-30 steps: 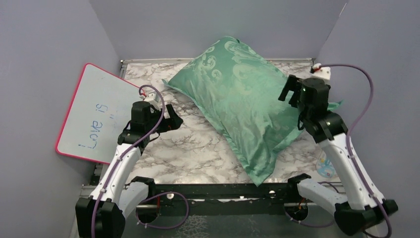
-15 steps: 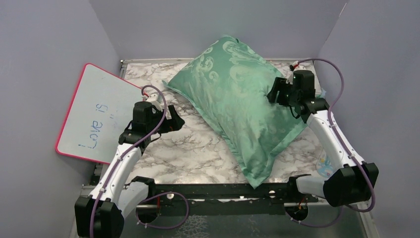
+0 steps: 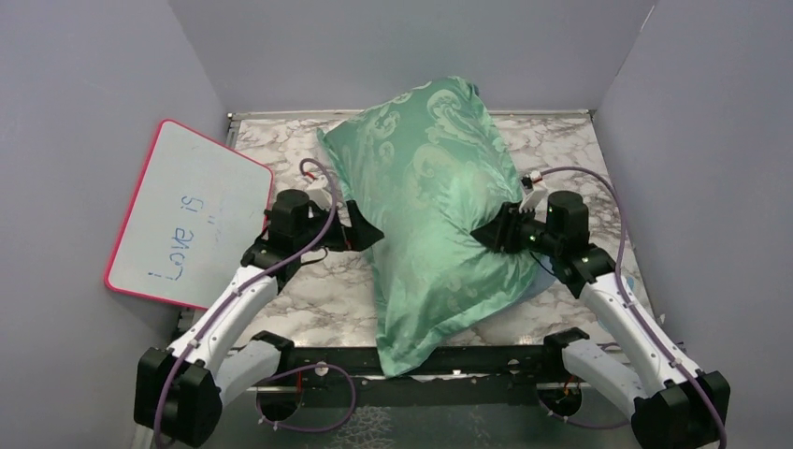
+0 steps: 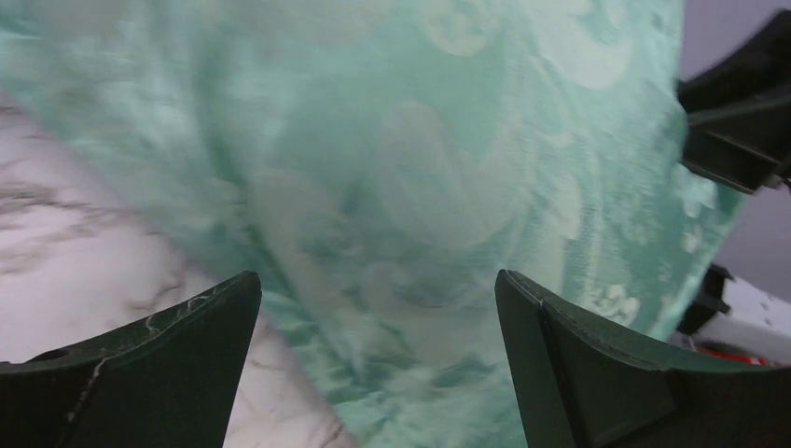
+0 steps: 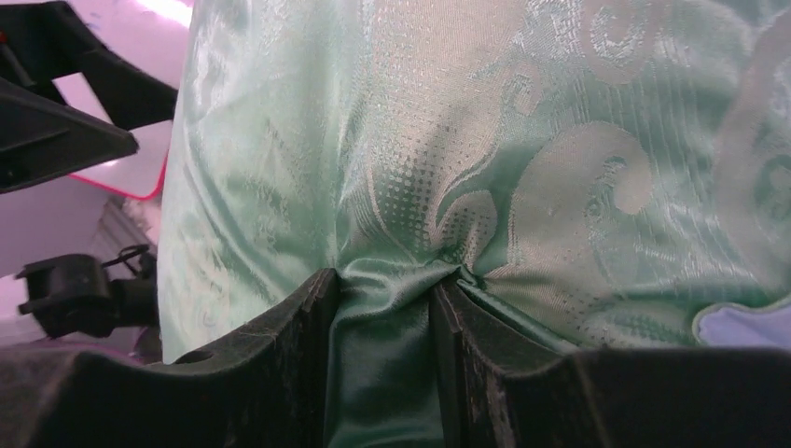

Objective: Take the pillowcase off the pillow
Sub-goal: Move the pillow to the center of the board, then turn over the pillow at the center of the board.

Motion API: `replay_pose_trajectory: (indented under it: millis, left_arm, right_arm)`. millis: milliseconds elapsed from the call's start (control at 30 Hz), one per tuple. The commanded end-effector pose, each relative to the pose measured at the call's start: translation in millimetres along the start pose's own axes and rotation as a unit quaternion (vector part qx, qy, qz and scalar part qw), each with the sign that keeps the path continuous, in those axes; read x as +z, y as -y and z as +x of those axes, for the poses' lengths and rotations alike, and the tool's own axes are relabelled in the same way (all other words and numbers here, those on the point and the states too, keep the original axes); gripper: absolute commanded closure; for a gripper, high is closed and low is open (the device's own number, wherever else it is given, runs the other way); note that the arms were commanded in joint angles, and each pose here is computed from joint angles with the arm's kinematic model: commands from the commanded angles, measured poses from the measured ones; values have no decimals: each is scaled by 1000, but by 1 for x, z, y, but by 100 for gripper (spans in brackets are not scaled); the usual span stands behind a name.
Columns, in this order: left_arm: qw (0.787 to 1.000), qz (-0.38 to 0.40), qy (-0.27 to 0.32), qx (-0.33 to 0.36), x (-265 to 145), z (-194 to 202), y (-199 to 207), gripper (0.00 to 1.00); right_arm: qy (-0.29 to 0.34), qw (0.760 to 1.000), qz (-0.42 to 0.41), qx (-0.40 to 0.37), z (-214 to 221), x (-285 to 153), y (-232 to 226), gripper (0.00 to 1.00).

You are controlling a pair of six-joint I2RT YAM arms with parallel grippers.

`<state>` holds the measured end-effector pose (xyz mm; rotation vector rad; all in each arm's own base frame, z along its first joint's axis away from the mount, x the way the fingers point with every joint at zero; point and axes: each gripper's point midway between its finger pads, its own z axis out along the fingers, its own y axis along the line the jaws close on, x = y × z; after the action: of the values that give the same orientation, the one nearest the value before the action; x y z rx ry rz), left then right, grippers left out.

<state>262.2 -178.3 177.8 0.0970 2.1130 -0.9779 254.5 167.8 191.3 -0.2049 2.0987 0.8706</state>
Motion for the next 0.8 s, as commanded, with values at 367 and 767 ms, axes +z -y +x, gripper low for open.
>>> replay_pose_trajectory:
  millis: [367, 767]
  left_arm:
    - [981, -50, -156, 107, 63, 125, 44, 43]
    - [969, -136, -185, 89, 47, 161, -10, 49]
  right_arm:
    - [-75, 995, 14, 58, 57, -24, -8, 33]
    - [257, 895, 355, 85, -76, -155, 57, 2]
